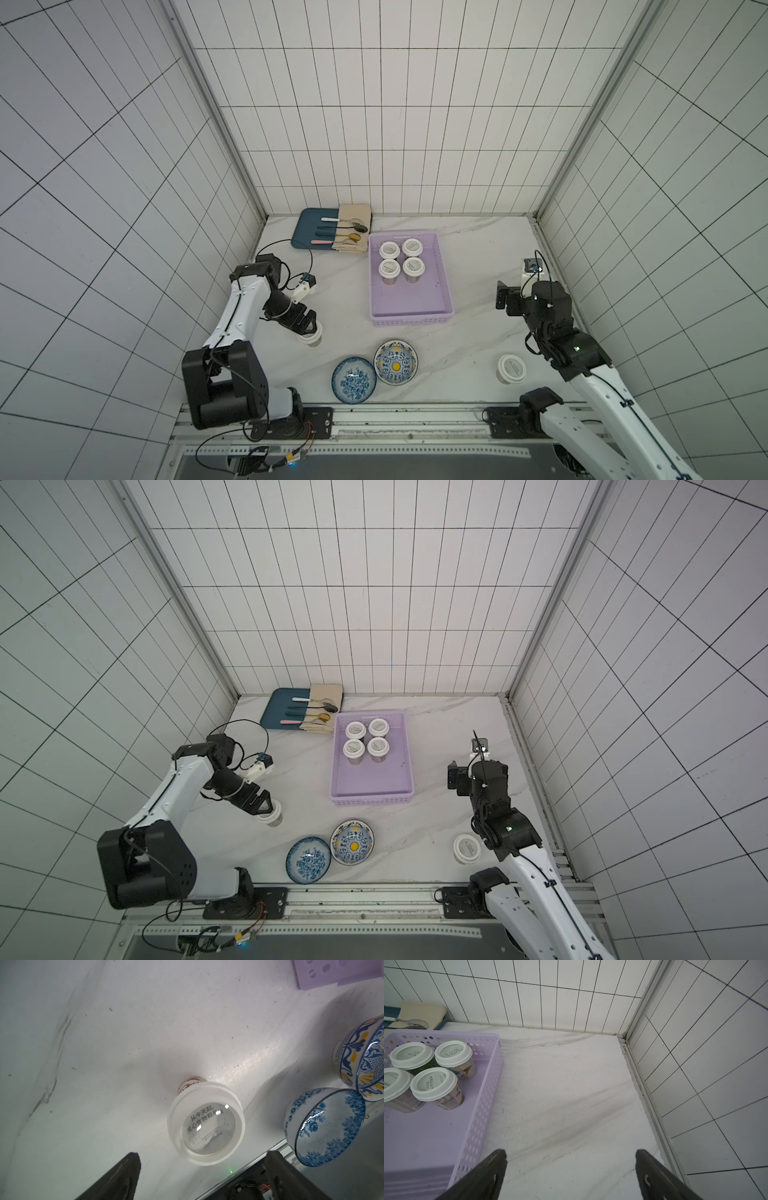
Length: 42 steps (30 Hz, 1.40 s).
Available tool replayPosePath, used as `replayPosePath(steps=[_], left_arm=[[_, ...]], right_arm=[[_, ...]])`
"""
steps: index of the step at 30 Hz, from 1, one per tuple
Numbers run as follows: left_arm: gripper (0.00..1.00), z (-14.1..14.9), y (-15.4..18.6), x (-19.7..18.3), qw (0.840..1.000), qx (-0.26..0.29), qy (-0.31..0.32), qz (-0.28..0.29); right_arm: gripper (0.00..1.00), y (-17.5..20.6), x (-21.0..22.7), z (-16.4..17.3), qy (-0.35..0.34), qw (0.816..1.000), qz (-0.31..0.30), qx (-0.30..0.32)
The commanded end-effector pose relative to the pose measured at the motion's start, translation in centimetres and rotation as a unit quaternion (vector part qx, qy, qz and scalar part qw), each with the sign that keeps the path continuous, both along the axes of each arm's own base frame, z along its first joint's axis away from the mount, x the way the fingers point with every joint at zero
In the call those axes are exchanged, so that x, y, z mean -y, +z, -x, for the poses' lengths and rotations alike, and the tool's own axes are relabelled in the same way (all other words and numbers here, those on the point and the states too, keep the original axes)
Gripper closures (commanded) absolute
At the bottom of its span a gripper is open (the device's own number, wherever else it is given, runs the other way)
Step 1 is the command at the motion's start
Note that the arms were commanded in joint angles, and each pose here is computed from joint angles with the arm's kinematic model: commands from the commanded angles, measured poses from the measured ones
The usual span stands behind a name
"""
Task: Put the yogurt in the basket
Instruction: Pick up the yogurt from the center of the board.
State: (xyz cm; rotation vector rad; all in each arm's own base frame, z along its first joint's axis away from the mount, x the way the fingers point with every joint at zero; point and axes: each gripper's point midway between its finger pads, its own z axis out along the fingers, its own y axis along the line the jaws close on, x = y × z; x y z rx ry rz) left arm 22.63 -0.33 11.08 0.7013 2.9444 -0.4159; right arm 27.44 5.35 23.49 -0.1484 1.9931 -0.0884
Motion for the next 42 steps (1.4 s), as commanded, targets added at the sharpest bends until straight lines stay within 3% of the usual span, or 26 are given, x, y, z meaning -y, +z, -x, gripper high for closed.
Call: replayPosePath(steps=[1, 10, 17, 31, 42], left_arm=[[0.02, -0.4, -0.4, 0.2, 1.000, 0.003, -0.006, 0.020], [0.02, -0.7, -2.5, 0.3, 0.999, -0.026, -0.007, 0.033], [0.03, -0.1, -2.7, 1.5, 0.996, -0.048, -0.016, 0.075], [0.03, 0.1, -4.2, 1.0, 0.996, -0.064, -0.012, 0.060], [0.13, 0.5, -4.4, 1.0, 0.995, -0.073, -0.012, 0.060]], right_arm=[[0.01, -0.7, 0.0, -0.1, -0.001, 1.000, 0.007, -0.001], [0.01, -0.6, -0.2, -0.1, 0.004, 1.000, 0.004, 0.000], [0.01, -0.6, -0.2, -0.1, 0.004, 1.000, 0.005, 0.000], [0.01, -0.6, -0.2, -0.1, 0.004, 1.000, 0.005, 0.000], [0.01, -0.8, -0.2, -0.1, 0.004, 1.000, 0.007, -0.002]])
